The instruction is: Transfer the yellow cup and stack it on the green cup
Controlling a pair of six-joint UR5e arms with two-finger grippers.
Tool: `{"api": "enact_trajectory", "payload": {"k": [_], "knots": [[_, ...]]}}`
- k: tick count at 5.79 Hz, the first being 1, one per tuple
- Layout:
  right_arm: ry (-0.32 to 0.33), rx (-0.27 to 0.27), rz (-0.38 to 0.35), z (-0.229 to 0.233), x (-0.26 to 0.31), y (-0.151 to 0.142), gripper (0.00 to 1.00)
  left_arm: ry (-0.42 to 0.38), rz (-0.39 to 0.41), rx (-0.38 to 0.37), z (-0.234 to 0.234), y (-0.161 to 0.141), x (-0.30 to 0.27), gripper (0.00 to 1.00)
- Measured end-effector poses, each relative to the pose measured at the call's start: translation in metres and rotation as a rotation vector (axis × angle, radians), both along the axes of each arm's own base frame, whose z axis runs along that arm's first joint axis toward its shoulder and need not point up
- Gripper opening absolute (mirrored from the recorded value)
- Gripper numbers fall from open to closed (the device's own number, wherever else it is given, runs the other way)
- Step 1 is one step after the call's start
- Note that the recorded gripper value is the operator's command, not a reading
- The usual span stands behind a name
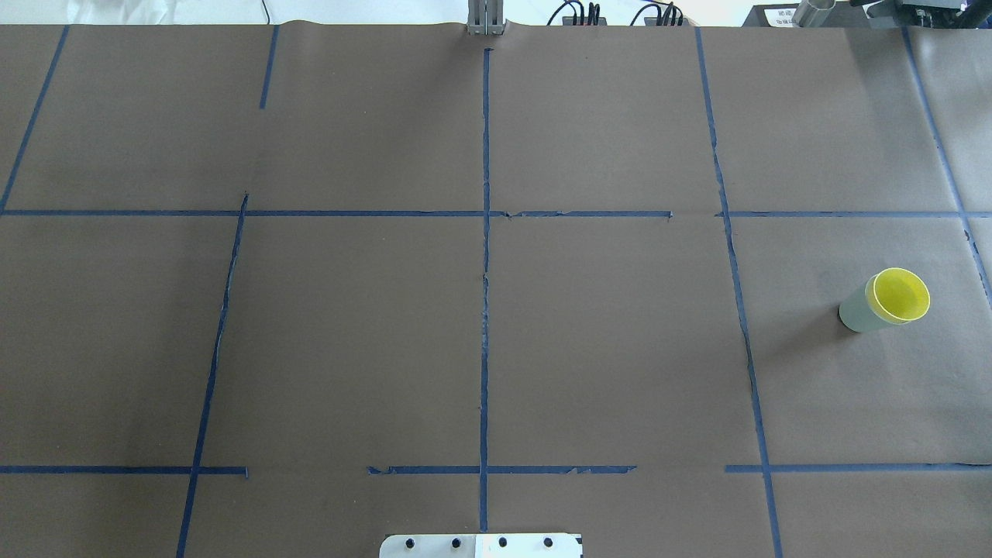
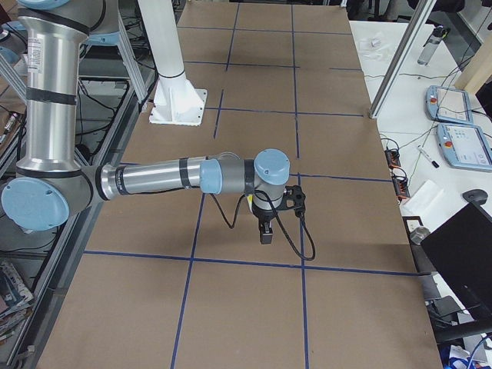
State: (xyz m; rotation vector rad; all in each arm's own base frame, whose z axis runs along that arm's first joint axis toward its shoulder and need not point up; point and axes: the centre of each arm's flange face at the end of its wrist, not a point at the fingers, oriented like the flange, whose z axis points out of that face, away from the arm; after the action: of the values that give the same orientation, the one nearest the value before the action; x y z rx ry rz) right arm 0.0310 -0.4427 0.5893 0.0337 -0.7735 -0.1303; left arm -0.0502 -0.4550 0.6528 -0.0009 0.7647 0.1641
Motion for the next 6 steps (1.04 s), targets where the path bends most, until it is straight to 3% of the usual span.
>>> {"api": "enact_trajectory", "payload": {"k": [6], "knots": [[0.000,-0.005,-0.003,0.0030,-0.0005,0.0012,1.00,-0.012,0.017,-0.015,0.0075,0.0069,0.0052,1.00]]}}
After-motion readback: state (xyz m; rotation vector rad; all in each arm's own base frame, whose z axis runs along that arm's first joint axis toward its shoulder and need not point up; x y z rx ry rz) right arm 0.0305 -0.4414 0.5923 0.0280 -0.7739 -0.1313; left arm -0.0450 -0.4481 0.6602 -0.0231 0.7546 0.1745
